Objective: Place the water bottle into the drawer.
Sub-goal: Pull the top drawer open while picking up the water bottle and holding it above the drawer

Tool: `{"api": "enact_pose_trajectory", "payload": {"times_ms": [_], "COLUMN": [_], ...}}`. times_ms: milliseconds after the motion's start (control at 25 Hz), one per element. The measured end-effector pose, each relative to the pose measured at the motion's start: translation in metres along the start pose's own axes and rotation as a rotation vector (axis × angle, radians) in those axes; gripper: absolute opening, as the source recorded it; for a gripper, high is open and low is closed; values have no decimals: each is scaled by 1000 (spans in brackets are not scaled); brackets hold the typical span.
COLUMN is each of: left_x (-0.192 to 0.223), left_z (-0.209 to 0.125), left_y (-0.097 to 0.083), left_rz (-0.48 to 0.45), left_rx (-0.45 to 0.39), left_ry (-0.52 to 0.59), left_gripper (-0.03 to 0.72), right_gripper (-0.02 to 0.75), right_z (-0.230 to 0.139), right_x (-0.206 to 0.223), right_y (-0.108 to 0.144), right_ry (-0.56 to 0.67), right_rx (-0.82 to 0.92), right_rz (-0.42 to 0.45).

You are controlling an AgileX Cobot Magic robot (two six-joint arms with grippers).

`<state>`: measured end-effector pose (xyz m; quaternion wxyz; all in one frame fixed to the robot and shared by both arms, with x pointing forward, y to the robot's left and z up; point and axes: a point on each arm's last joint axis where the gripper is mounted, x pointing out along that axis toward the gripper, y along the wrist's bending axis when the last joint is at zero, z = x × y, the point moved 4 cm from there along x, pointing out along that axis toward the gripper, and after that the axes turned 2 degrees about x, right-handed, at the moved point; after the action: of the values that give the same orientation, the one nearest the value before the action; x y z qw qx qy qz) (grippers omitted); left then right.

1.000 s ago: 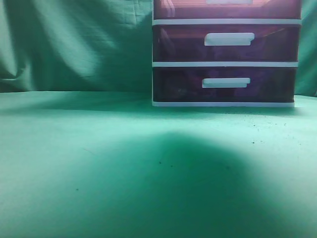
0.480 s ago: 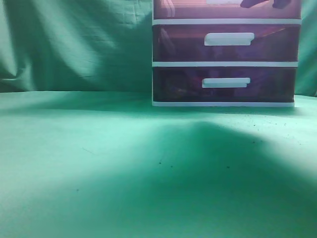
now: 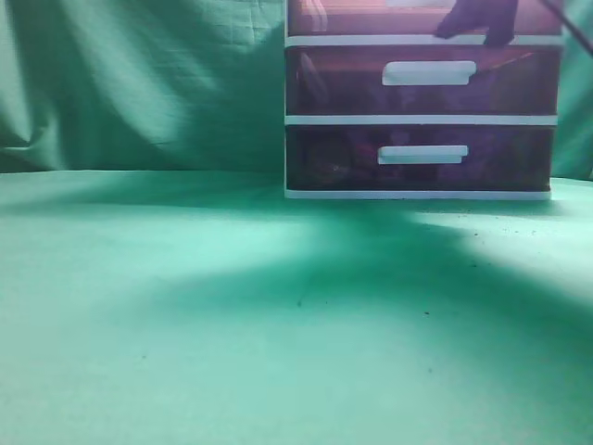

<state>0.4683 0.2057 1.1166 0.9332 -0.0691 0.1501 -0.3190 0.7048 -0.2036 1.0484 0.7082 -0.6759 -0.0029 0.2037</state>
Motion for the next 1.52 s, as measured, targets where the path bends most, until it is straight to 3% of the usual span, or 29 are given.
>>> {"api": "enact_pose_trajectory", "payload": {"times_ms": [80,160,400,760,1520], "left_x": [0,0,0,0,0], "left_z": [0,0,1,1,2], "left_y": [0,0,2,3,4], "left_rz": [0,2,14,23,33], "left_rx": [2,2,2,2,2], "left_ry": [0,-1,-5,-9,-12], "left_gripper": [314,314,314,314,314], "right_gripper": [440,367,71,78,78], "right_z": [0,0,2,2,25], "right_x": [8,10,10,-7,-106], "right_y": [4,0,-10,-10,27], "right_ry": [-10,-14,-33,-5,-77], "right_rx": [5,3,8,15,55], "right_rz": [2,-10,-47,-28,21]}}
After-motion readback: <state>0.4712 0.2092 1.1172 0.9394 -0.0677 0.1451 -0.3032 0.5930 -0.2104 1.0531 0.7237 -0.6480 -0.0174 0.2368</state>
